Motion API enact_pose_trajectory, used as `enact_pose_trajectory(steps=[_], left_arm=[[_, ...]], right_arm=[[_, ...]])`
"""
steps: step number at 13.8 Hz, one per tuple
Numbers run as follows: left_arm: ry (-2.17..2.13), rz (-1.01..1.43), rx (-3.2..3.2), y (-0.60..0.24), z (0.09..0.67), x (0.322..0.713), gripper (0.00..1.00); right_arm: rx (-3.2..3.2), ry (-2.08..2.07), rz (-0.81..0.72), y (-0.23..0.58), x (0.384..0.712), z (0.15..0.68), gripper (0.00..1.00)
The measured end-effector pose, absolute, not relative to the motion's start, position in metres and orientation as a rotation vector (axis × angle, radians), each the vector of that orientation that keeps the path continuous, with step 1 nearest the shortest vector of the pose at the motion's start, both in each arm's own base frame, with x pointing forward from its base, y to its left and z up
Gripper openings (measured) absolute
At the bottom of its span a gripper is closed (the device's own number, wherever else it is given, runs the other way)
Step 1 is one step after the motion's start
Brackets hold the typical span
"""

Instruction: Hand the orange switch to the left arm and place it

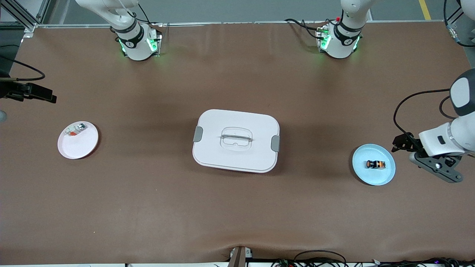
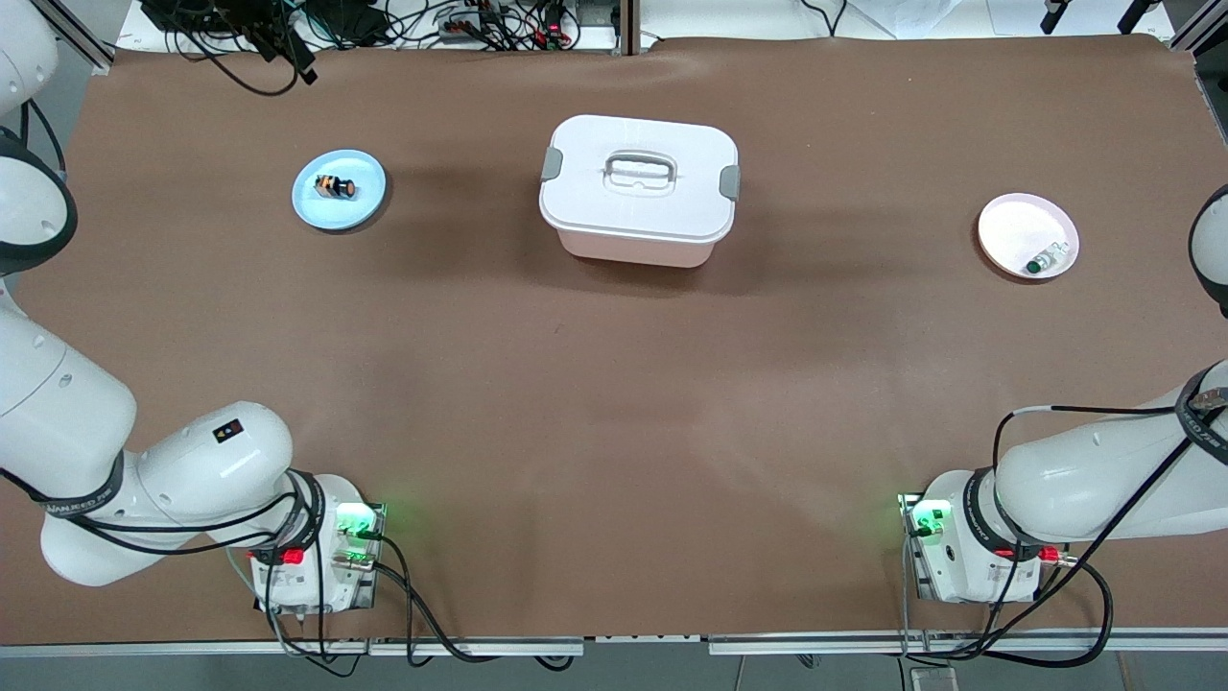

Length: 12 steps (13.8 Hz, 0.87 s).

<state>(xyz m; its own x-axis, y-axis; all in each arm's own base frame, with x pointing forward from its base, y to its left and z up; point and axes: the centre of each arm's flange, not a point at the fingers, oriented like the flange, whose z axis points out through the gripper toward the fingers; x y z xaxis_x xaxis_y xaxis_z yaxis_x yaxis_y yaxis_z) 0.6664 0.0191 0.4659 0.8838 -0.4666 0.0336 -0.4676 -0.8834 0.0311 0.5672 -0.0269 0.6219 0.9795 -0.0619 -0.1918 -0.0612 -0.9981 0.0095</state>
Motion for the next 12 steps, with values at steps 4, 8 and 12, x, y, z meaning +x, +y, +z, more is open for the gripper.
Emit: enact_pose_trajectory(steps=[4,8,12], left_arm=[[-0.496,0.023,3.066,-0.001,0.495,0.656,1.0],[-0.257,0.014,3.126,-0.032,0.528,0.639,1.0],[-0.189,0.025,3.188,-0.066,0.55,0.624,1.0]], right_arm=[[3.136,-0.113,-0.195,-0.024,0.545,0.624,1.0],[3.138,-0.18,-0.144,-0.011,0.524,0.628,1.0],[3.138,-0.215,-0.126,-0.019,0.522,0.631,1.0]])
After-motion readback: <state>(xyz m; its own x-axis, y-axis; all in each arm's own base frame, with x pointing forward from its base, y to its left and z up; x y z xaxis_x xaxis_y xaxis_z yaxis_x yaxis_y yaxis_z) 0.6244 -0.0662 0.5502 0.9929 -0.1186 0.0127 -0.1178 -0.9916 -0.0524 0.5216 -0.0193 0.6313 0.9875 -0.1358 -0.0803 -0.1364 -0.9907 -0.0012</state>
